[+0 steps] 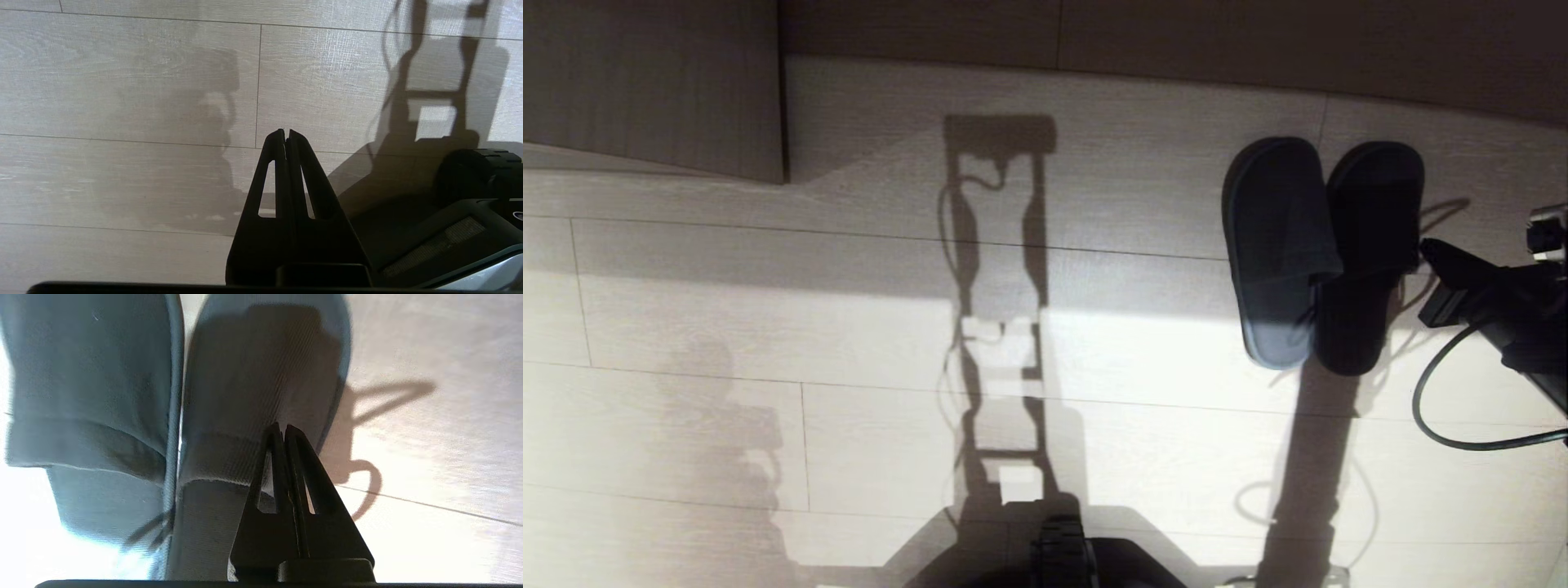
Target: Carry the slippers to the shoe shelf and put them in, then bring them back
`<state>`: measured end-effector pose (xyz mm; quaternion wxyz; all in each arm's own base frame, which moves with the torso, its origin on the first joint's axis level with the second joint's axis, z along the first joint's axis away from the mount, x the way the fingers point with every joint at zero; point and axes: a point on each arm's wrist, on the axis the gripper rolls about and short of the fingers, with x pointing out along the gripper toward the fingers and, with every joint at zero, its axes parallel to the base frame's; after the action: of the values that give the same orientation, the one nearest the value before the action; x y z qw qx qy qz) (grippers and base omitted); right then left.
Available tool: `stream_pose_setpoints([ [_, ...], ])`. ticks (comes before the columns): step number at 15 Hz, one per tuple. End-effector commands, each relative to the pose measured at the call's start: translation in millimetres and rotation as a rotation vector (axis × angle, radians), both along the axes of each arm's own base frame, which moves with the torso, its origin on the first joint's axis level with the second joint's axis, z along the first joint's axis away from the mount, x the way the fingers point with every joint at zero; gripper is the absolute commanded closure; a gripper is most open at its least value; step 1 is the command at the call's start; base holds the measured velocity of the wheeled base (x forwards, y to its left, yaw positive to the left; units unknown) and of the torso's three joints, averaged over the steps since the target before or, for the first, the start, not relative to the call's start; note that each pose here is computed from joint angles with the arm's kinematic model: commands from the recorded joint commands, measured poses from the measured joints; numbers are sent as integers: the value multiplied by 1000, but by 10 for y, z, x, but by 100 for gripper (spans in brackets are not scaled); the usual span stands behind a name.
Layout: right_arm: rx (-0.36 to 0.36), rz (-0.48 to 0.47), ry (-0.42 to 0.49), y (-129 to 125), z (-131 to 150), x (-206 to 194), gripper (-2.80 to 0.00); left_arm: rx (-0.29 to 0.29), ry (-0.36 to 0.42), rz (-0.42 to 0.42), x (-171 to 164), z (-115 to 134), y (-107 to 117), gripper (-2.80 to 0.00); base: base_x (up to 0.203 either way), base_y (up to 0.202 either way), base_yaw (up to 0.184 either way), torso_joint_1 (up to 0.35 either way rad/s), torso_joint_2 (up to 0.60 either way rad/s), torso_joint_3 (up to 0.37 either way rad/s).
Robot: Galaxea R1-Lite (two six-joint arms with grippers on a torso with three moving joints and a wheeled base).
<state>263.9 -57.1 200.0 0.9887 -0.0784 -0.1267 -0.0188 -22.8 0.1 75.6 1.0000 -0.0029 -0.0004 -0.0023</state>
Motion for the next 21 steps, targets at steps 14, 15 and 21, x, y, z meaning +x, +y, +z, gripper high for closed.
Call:
stream_pose_setpoints([
  [14, -57, 48, -216, 407, 491, -1607, 0, -2, 1, 0, 1, -4, 0, 0, 0, 0, 0, 0, 0, 0],
  [15, -65, 61, -230, 451, 500, -1800, 0, -2, 1, 0, 1, -4, 0, 0, 0, 0, 0, 0, 0, 0],
  [21, -63, 174, -106, 667, 40, -2740, 0, -2, 1, 0, 1, -4, 0, 0, 0, 0, 0, 0, 0, 0],
])
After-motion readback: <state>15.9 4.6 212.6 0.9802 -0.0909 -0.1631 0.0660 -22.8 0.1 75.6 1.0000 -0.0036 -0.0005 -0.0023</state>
